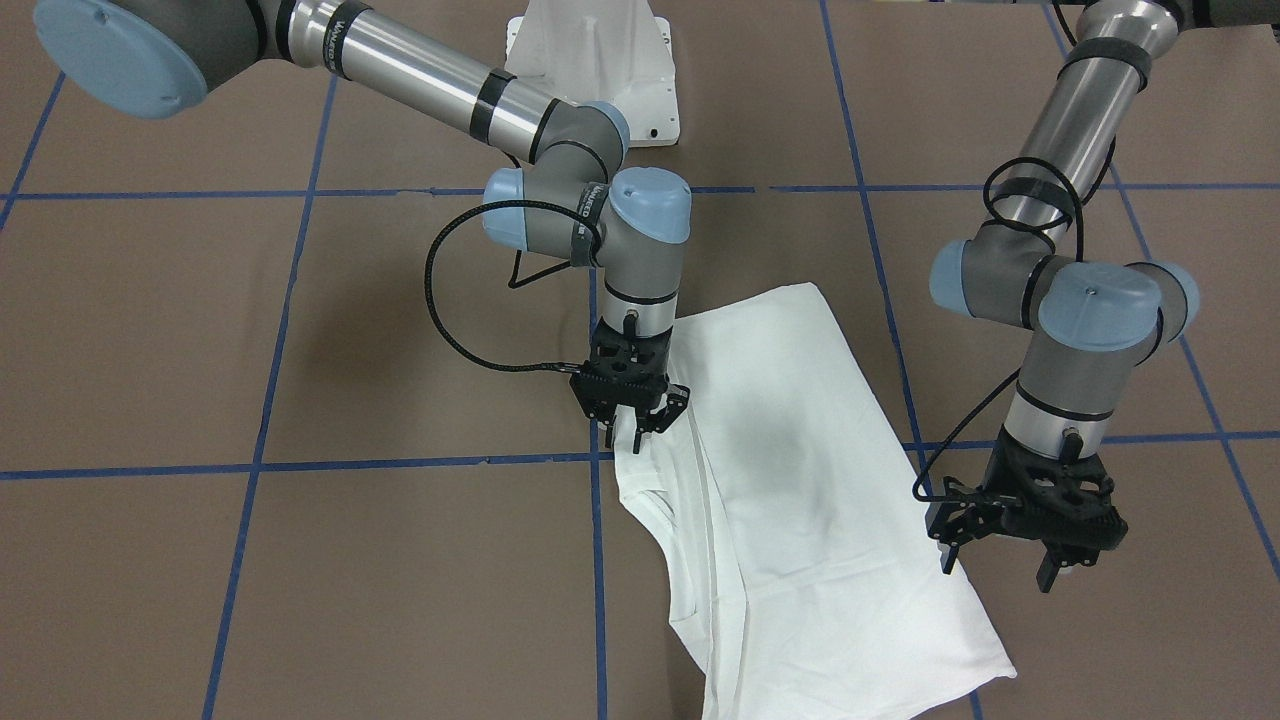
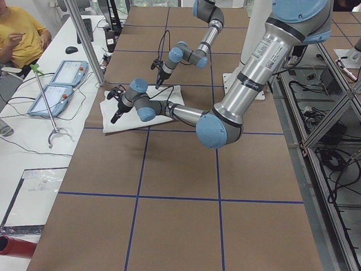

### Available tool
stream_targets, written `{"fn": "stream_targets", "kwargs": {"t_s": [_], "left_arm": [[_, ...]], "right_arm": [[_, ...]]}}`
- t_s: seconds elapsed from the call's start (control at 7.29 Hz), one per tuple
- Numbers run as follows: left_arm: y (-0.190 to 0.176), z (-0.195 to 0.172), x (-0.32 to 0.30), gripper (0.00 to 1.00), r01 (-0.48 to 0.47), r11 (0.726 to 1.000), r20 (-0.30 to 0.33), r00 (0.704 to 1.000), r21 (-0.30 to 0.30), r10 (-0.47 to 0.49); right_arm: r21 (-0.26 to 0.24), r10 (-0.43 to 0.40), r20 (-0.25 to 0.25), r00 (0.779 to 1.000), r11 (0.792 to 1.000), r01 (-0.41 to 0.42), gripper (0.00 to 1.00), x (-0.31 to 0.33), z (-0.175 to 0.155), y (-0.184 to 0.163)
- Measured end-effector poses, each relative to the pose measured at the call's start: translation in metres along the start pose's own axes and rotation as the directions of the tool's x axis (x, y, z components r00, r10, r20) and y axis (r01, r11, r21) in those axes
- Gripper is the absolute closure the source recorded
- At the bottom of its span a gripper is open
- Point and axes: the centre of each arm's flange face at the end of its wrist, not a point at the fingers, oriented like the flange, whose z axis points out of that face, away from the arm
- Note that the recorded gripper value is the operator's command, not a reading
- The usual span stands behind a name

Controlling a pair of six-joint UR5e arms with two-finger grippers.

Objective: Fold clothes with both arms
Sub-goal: 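Reach the right gripper to the shirt side edge nearest it and grasp, then fold the held side edge toward the shirt middle with the right gripper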

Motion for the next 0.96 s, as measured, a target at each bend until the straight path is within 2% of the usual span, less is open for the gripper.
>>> {"fn": "stream_targets", "kwargs": {"t_s": [0.55,0.69,0.96], "left_arm": [[0.0001,0.0,-0.0001,0.0,0.0,1.0,0.0,1.0,0.0,0.0],[0.0001,0.0,-0.0001,0.0,0.0,1.0,0.0,1.0,0.0,0.0],[0.0001,0.0,-0.0001,0.0,0.0,1.0,0.0,1.0,0.0,0.0]], "right_arm": [[0.003,-0.028,-0.007,1.0,1.0,0.028,0.65,0.0028,0.0032,0.0015],[0.004,-0.034,-0.009,0.999,0.999,0.035,1.0,0.0031,0.0041,0.0025],[0.008,-0.039,-0.012,0.999,0.999,0.039,1.0,0.0034,0.0053,0.0033]]}}
